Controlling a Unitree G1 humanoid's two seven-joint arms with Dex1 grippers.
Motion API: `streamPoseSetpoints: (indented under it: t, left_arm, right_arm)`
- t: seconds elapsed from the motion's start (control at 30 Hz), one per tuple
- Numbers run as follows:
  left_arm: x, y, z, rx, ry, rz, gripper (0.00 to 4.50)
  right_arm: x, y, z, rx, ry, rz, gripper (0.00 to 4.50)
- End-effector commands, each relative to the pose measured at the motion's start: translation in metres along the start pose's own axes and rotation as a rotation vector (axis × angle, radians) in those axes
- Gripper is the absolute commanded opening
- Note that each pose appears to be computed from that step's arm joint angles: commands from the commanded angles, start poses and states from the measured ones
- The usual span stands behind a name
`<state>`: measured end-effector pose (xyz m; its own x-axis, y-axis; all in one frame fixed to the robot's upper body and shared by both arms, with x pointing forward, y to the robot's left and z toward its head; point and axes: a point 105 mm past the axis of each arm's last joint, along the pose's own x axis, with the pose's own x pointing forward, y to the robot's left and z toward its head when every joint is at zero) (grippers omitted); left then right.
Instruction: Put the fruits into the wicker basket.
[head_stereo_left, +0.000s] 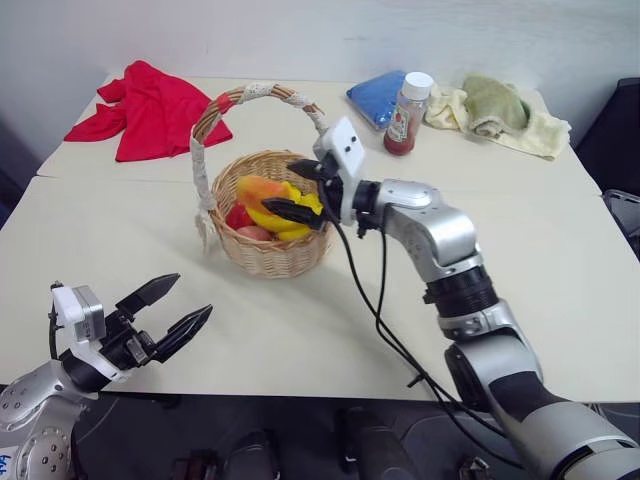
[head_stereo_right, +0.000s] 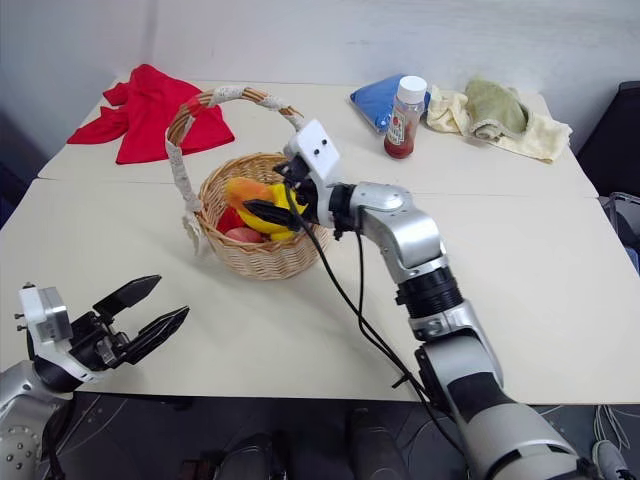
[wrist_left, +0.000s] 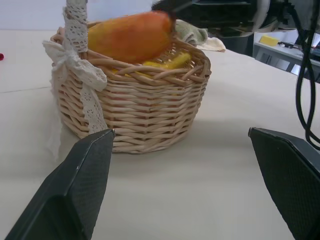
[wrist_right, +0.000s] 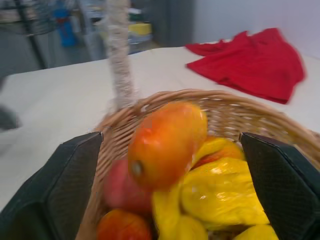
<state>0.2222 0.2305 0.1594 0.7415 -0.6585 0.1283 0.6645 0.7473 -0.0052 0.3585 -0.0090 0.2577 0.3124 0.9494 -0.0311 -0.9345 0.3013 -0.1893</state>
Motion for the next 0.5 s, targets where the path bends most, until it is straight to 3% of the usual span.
streamPoseSetpoints:
  t: [0.03,0.1,0.23,0.33,0.5]
  left_arm:
    - [-0.002,0.001,0.009,0.032,-0.026,0.005,4.5]
    - [-0.001,0.002,0.012,0.038,-0.039,0.008,4.5]
    - [0.002,0.003,0.019,0.043,-0.061,0.011,4.5]
    - [0.005,0.002,0.02,0.045,-0.063,0.004,4.5]
    - [0.008,0.003,0.023,0.052,-0.065,-0.003,4.5]
  right_arm:
    - [-0.037,0.014,0.018,-0.019,-0.035,0.154,4.49]
    - [-0.055,0.004,0.008,0.002,0.012,0.138,4.49]
    - [-0.061,-0.042,-0.001,-0.03,0.02,-0.065,4.49]
    - [-0.037,-0.063,0.004,-0.001,-0.035,-0.144,4.49]
    - [0.009,-0.062,0.005,-0.01,-0.067,-0.095,4.49]
